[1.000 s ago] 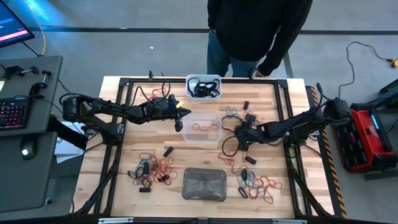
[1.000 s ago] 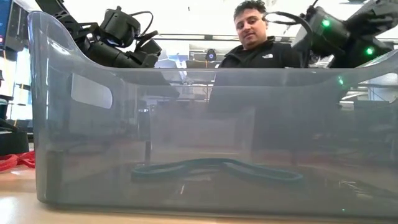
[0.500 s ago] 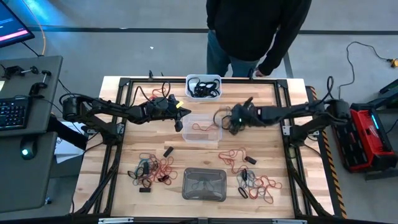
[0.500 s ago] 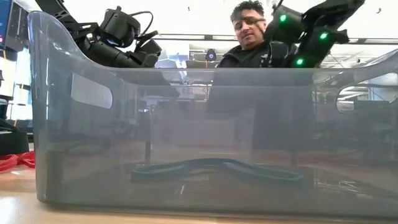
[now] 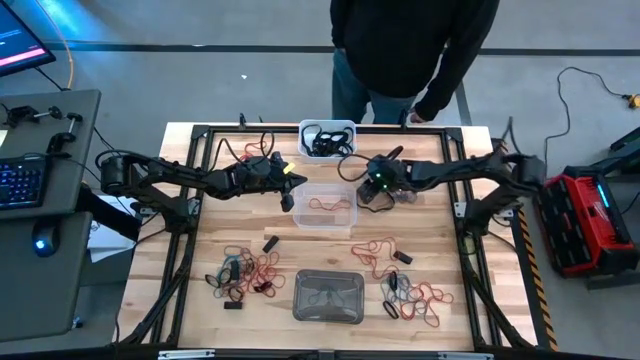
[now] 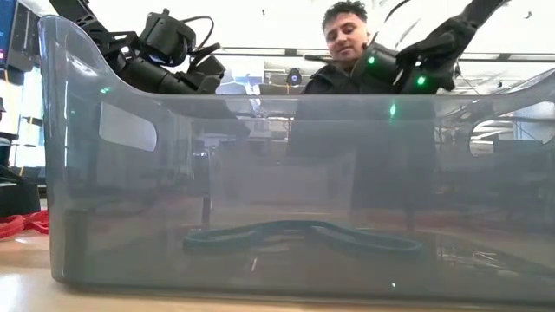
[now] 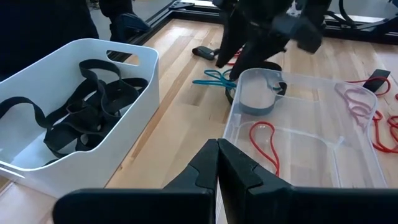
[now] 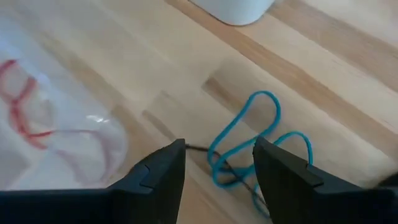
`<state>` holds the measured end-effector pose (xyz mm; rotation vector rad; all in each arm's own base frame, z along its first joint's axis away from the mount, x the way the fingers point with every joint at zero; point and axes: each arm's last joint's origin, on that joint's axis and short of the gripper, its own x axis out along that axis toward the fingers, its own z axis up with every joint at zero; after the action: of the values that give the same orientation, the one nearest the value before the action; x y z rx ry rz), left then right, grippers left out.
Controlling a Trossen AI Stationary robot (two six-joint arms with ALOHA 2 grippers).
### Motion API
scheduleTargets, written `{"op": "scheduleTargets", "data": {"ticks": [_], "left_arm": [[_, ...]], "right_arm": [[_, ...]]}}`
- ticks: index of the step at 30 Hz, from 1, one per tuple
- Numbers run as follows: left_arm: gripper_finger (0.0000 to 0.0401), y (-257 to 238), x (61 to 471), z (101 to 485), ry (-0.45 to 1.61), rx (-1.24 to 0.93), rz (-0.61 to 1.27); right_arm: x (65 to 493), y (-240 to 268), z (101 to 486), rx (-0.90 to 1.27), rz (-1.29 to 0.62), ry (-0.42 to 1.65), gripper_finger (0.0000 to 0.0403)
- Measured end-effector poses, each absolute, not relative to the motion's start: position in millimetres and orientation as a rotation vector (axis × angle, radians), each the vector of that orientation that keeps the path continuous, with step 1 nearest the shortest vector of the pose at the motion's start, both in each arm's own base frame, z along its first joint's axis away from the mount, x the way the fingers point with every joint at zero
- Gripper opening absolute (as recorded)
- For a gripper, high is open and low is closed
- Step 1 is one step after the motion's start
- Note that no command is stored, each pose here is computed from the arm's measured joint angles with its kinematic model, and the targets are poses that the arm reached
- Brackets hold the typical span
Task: Sort rubber bands into baskets
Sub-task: Put the black rubber band into the white bin
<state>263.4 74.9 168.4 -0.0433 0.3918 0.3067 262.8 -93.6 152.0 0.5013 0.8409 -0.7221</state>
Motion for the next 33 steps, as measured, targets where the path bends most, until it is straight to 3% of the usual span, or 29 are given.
{"op": "scheduleTargets", "data": {"ticks": [12, 15, 18, 20, 33], "left_arm": [[0.0000, 75, 263, 167, 0.406, -0.045, 0.306], [0.0000, 75, 263, 167, 0.408, -0.045, 0.306], [0.0000, 75, 263, 167, 0.408, -0.045, 0.307], [0.0000, 75, 263, 167, 0.408, -0.045, 0.307], [0.0000, 75, 263, 167, 0.408, -0.045, 0.306]], "right_arm": [[268, -117, 124, 0.498, -0.779, 0.851, 0.0163], [268, -120, 123, 0.461, -0.765, 0.860, 0.0113], [270, -121, 124, 0.422, -0.744, 0.854, 0.0036], [270, -120, 127, 0.392, -0.725, 0.846, 0.0011], [261, -88, 192, 0.315, -0.631, 0.675, 0.0001]]}}
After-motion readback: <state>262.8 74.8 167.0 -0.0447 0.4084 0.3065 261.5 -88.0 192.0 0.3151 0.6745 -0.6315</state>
